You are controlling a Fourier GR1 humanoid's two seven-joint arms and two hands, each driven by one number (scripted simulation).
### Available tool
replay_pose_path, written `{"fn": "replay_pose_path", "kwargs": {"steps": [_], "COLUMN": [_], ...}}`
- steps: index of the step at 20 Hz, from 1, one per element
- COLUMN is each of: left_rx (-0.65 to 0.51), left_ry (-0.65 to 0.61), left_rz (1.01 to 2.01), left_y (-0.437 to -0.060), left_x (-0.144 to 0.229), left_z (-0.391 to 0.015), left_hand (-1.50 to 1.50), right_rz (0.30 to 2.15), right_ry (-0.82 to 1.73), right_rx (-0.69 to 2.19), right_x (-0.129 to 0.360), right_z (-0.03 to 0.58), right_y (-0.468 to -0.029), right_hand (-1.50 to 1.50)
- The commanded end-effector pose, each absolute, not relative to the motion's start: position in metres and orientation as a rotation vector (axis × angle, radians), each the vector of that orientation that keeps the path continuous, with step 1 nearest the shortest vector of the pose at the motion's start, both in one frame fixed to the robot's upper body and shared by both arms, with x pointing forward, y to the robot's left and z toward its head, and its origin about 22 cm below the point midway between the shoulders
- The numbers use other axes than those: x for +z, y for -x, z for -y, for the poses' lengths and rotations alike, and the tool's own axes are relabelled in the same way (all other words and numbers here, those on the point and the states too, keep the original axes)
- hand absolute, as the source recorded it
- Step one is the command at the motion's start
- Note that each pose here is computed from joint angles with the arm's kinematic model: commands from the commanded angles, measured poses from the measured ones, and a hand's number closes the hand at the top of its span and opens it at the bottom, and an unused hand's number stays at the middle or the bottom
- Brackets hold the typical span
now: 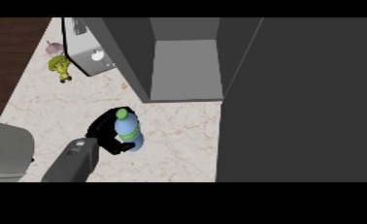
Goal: Pick up the bottled water, place it into the cabinet and close the cabinet
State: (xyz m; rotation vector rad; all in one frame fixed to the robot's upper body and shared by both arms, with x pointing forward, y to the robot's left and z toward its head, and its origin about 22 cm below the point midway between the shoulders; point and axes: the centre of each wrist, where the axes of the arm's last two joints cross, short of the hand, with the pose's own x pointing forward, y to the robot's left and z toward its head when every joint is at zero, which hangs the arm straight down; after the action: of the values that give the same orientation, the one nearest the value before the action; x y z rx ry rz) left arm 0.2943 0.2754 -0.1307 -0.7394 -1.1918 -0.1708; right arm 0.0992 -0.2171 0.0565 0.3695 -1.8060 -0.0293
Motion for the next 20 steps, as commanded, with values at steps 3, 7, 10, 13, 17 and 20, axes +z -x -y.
{"fn": "replay_pose_path", "kwargs": {"steps": [3,7,10,13,17,20], "left_rx": [-0.152,0.089,0.348,0.412,0.441,0.427], "left_ry": [0.878,0.644,0.434,0.435,0.492,0.515], "left_rz": [1.305,1.44,1.524,1.589,1.55,1.542], "left_y": [-0.29,-0.281,-0.252,-0.245,-0.236,-0.253], "left_x": [-0.13,-0.136,-0.147,-0.145,-0.156,-0.143], "left_z": [-0.287,-0.291,-0.318,-0.333,-0.314,-0.301], "left_hand": [1.5,1.5,1.5,1.5,1.5,1.5], "right_rz": [1.812,1.799,1.798,1.809,1.786,1.796], "right_ry": [-0.366,-0.364,-0.319,-0.346,-0.336,-0.344], "right_rx": [-0.056,-0.032,-0.073,-0.072,-0.034,-0.043], "right_x": [0.061,0.059,0.054,0.051,0.054,0.035], "right_z": [0.223,0.222,0.226,0.22,0.222,0.207], "right_y": [-0.103,-0.092,-0.093,-0.093,-0.092,-0.094], "right_hand": [-1.5,-1.5,-1.5,-1.5,-1.5,-1.5]}}
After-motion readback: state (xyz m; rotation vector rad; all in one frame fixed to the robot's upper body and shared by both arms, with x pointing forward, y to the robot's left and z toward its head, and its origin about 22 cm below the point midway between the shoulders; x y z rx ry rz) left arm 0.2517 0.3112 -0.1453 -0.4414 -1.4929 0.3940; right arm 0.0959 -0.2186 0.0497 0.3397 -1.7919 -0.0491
